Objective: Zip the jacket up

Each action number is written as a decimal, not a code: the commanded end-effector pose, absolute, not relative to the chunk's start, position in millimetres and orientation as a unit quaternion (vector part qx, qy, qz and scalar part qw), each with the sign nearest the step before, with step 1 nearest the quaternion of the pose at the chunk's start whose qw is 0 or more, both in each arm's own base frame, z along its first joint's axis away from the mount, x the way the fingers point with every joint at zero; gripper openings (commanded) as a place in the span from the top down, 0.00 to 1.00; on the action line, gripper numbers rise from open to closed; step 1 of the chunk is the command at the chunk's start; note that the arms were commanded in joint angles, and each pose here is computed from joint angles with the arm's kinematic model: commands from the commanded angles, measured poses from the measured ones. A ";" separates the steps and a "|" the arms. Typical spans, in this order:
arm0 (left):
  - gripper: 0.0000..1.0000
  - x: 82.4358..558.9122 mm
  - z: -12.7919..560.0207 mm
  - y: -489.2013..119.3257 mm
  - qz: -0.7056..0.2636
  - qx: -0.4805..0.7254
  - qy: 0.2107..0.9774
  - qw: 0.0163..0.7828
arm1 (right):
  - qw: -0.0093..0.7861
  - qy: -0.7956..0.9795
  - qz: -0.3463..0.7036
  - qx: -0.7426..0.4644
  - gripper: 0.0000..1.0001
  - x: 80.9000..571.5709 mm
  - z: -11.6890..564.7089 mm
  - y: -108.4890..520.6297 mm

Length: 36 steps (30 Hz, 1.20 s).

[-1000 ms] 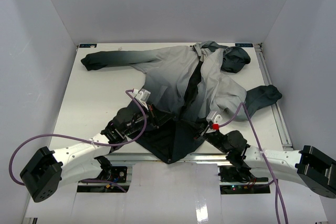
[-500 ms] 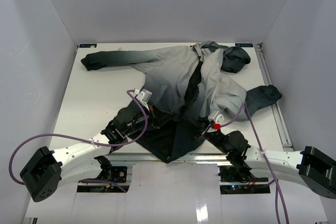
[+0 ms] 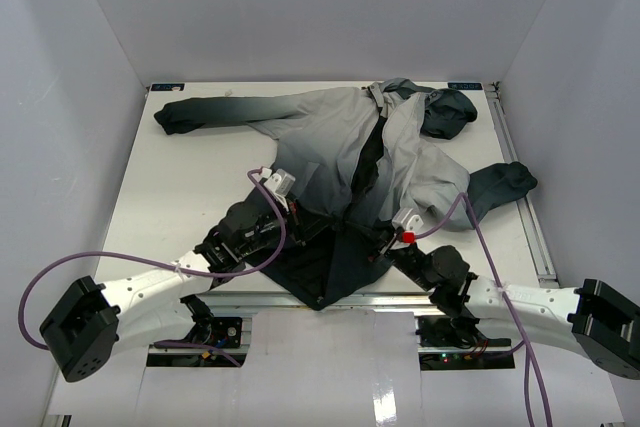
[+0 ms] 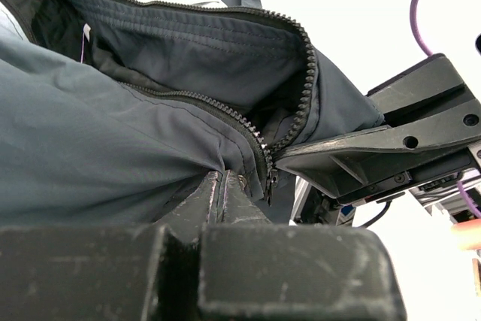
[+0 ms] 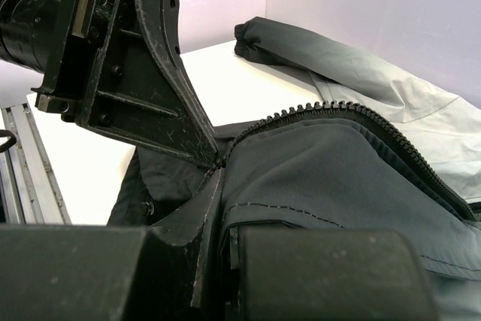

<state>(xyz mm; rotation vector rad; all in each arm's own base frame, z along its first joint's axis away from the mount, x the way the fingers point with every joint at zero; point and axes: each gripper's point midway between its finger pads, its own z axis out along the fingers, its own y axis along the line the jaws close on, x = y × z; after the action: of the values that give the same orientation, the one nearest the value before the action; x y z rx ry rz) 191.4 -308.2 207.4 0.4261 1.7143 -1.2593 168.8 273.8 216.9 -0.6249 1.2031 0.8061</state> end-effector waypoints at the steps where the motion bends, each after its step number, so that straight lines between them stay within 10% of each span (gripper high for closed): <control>1: 1.00 179.9 223.8 -318.7 -0.527 0.222 0.674 0.468 | 0.730 0.515 0.362 -0.267 0.92 172.6 254.1 276.3; 36: 0.98 180.3 221.6 -319.1 -0.476 0.260 0.679 0.495 | 0.699 0.569 0.335 -0.274 0.92 183.2 234.9 281.4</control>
<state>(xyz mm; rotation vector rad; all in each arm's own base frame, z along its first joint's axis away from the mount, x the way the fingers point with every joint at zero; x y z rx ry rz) 188.1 -310.1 196.5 0.5883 1.7100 -1.1097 180.0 275.0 201.2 -0.6753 1.3351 0.7102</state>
